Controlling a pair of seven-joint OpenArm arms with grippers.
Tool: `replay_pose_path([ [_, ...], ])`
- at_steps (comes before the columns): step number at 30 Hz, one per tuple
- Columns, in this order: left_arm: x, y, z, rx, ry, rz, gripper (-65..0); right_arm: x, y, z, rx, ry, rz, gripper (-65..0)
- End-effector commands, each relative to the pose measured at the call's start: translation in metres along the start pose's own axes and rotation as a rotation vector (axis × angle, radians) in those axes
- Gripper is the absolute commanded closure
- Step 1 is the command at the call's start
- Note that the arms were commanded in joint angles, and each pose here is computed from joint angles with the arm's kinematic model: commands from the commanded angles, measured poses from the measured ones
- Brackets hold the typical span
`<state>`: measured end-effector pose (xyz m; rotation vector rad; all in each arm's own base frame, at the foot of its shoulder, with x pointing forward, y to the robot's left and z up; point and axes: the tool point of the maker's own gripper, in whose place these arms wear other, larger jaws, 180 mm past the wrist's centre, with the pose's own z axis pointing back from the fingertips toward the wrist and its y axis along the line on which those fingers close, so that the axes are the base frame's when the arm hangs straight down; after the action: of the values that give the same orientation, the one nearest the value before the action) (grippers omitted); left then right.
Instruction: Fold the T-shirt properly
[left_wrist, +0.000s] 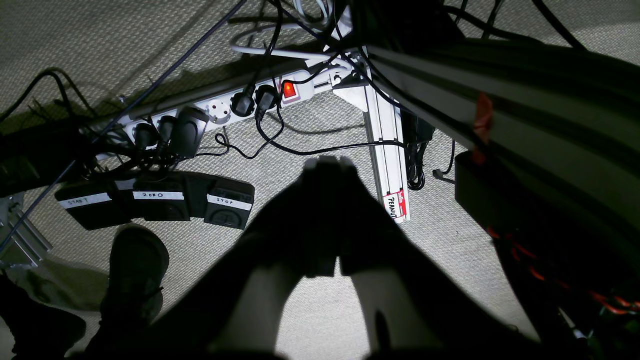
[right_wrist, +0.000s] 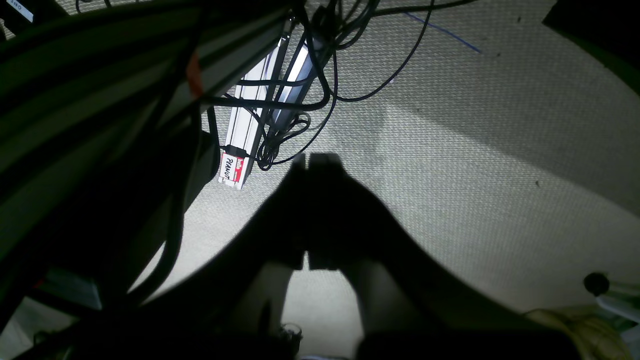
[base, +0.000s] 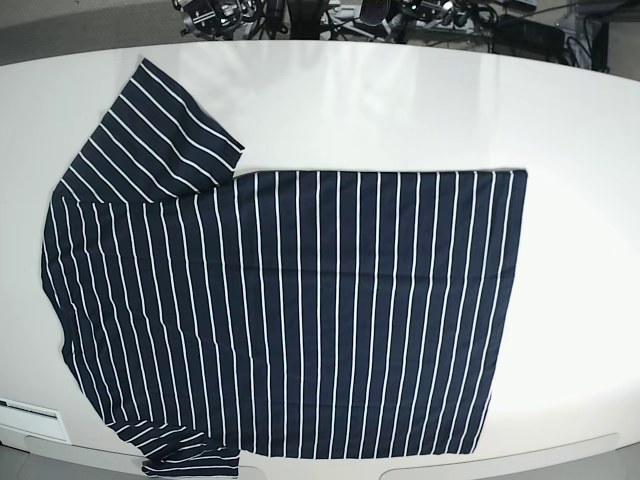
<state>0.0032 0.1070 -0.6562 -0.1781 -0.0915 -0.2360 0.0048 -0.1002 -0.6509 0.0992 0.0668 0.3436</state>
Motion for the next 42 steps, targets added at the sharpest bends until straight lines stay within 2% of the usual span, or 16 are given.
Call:
replay_pose_path([
  [1,0.001,-0.003,0.000,-0.011,-0.002,-0.003,0.0,0.002,-0.005,0.001,-0.021,-0.002,-0.003,0.0],
  [5,0.001,-0.003,0.000,-0.011,-0.004,-0.003,0.0,0.006,-0.014,0.003,-0.069,-0.004,-0.020,0.0],
  [10,0.001,-0.003,0.000,-0.011,-0.003,-0.003,0.0,0.008,-0.009,0.003,-0.041,-0.007,0.036,0.0],
  [17,0.001,-0.003,0.000,-0.011,-0.004,-0.003,0.0,0.004,-0.010,0.003,-0.048,0.011,0.046,0.0],
  [20,-0.001,-0.002,0.000,-0.011,0.006,-0.004,0.0,0.003,-0.013,0.003,-0.064,0.019,0.083,0.0],
  [25,-0.017,-0.004,0.006,-0.027,0.116,-0.033,0.0,-0.024,-0.025,0.004,-0.103,0.105,0.156,0.0],
  [29,-0.028,-0.011,0.019,-0.040,0.130,-0.063,0.0,-0.062,-0.028,0.010,-0.091,0.128,0.177,0.0],
  [33,-0.045,-0.016,0.040,-0.062,0.115,-0.058,0.0,-0.097,-0.025,0.027,-0.032,0.133,0.163,0.0],
  [37,-0.060,-0.007,0.070,-0.076,0.101,-0.083,0.0,-0.124,-0.013,0.060,0.045,0.152,0.144,0.0],
  [42,-0.074,0.005,0.117,-0.084,0.062,-0.189,0.0,-0.129,0.005,0.110,0.064,0.049,0.190,0.0],
])
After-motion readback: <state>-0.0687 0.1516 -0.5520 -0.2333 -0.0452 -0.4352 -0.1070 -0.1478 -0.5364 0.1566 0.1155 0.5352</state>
